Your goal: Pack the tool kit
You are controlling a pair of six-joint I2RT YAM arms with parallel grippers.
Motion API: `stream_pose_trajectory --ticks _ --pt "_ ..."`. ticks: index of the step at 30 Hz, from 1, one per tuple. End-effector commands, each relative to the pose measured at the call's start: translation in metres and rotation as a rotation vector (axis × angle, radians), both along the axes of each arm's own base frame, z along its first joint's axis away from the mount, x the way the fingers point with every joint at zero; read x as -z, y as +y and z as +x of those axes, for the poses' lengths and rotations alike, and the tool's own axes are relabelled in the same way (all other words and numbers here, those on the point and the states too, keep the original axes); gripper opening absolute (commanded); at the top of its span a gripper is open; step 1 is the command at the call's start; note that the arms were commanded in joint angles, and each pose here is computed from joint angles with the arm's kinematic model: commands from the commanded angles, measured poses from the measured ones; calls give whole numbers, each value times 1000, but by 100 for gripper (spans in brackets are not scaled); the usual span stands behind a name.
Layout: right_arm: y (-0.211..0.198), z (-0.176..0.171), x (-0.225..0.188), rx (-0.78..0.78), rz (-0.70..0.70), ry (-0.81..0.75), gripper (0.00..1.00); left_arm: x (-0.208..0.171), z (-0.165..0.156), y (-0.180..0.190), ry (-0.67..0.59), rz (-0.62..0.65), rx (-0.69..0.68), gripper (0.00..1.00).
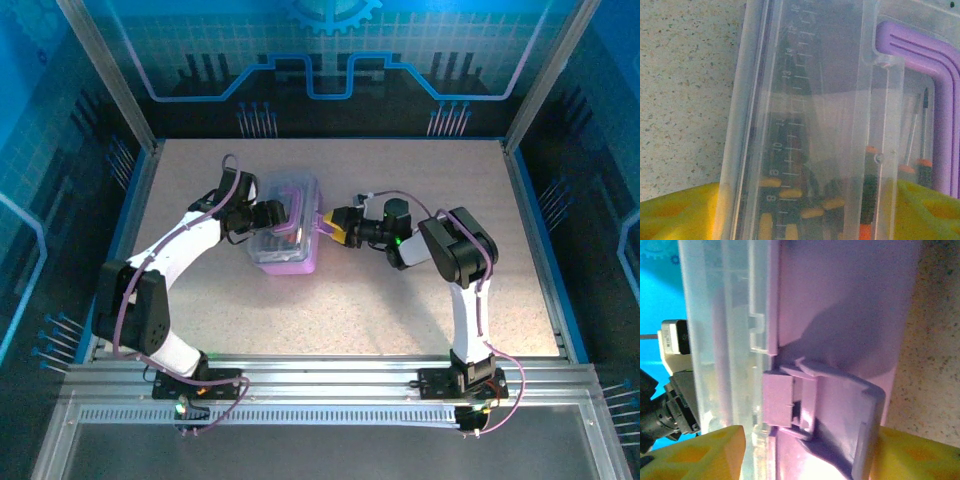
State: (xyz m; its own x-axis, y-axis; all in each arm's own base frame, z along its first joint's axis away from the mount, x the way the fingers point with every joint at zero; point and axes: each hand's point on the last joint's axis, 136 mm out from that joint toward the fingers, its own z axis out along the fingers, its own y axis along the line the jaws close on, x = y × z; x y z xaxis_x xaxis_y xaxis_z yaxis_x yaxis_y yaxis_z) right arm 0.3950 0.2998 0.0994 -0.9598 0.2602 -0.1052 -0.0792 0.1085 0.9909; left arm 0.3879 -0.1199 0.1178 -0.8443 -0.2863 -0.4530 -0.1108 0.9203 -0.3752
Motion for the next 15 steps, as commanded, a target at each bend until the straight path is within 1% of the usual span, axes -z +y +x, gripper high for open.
stream_pose_trajectory --ticks 1,7,15 --pt "-2 -5 -29 -25 26 -91 63 87 -83 21 429 111 -27 63" --pt "-3 -6 -31 -28 -6 -99 60 86 -82 18 426 120 -18 63" --pt "-6 -9 -35 -29 -72 -115 59 83 -79 14 423 169 0 63"
